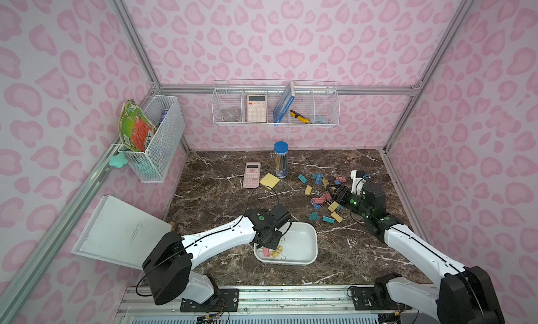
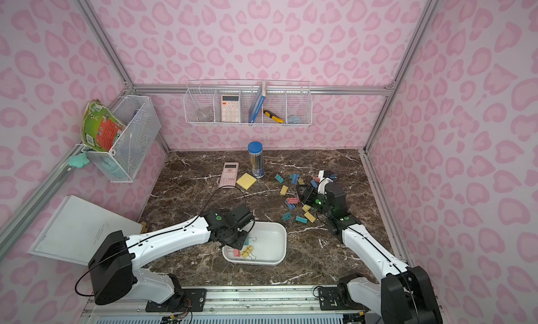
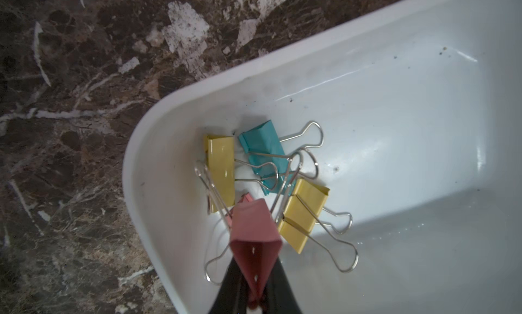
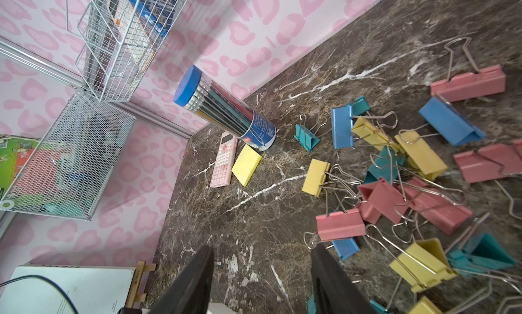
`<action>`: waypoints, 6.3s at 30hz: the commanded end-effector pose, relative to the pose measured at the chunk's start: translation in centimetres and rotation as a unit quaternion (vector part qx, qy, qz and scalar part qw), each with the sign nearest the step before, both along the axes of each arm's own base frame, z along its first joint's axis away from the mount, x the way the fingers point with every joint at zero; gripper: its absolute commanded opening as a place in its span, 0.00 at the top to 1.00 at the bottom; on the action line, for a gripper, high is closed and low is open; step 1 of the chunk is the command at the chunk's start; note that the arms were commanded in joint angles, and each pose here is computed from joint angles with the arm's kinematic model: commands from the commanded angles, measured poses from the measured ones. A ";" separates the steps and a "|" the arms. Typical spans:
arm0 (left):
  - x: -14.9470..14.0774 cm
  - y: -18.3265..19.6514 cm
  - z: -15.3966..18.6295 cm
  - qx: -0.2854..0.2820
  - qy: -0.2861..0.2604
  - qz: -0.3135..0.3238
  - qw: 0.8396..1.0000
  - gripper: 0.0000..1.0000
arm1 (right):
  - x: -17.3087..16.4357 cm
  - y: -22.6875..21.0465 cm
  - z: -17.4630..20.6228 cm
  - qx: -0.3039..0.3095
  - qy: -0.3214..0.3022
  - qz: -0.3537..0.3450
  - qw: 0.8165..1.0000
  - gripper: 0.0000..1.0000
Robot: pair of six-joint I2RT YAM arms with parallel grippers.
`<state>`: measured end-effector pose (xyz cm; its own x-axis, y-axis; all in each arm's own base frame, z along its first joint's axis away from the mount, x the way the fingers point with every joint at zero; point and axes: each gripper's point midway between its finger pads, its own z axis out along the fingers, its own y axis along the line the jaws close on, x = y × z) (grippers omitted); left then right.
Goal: Put the binder clips in the storage box
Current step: Place the binder clip in the storage box, then pick up the binder clip at the center of the board, then place the binder clip in the storage box, then pick up the binder clip at the center of the board.
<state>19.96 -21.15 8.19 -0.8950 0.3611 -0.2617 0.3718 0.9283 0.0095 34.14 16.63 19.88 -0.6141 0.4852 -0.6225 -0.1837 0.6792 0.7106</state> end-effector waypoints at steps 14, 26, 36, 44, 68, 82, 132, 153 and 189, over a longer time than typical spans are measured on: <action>6.1 3.6 10.6 -0.209 -0.103 0.164 0.959 0.43 | 1.9 2.3 -5.9 -0.243 0.116 0.012 0.963 0.46; 8.7 3.7 10.8 -0.320 -0.070 0.209 0.921 0.21 | 0.8 6.9 -10.8 -0.424 0.140 0.099 0.889 0.57; 7.9 5.2 9.8 -0.285 -0.075 0.214 0.931 0.03 | 1.9 6.6 -12.9 -0.518 0.142 0.086 0.839 0.58; 7.9 4.7 9.7 -0.288 -0.071 0.198 0.934 0.04 | 2.0 6.5 -14.5 -0.534 0.147 0.091 0.828 0.80; 9.0 4.8 13.8 -0.063 -0.207 0.104 0.971 0.04 | -3.8 8.0 1.2 -0.019 0.005 0.140 0.990 1.00; 12.2 4.2 14.8 -0.058 -0.266 0.128 0.954 0.06 | -18.5 12.4 -3.8 0.120 0.126 0.215 0.961 1.00; 19.9 -7.2 13.4 -0.145 -0.245 0.050 0.957 0.28 | 0.4 -0.8 -6.5 -0.080 0.118 0.001 0.990 0.57; 12.1 -17.6 1.1 -0.072 0.035 -0.118 0.990 0.45 | -0.3 -4.9 -6.7 -0.041 0.121 -0.049 0.991 0.56; 13.6 -19.3 0.5 -0.052 0.021 -0.082 0.995 0.98 | -0.2 -5.6 -5.4 -0.042 0.103 -0.068 0.992 0.54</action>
<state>33.24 -40.40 7.23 -0.8285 0.5049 -0.2423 0.5361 0.8402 -0.0821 33.61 11.46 13.92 -0.6894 0.5064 -0.5179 0.0467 0.7446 0.6659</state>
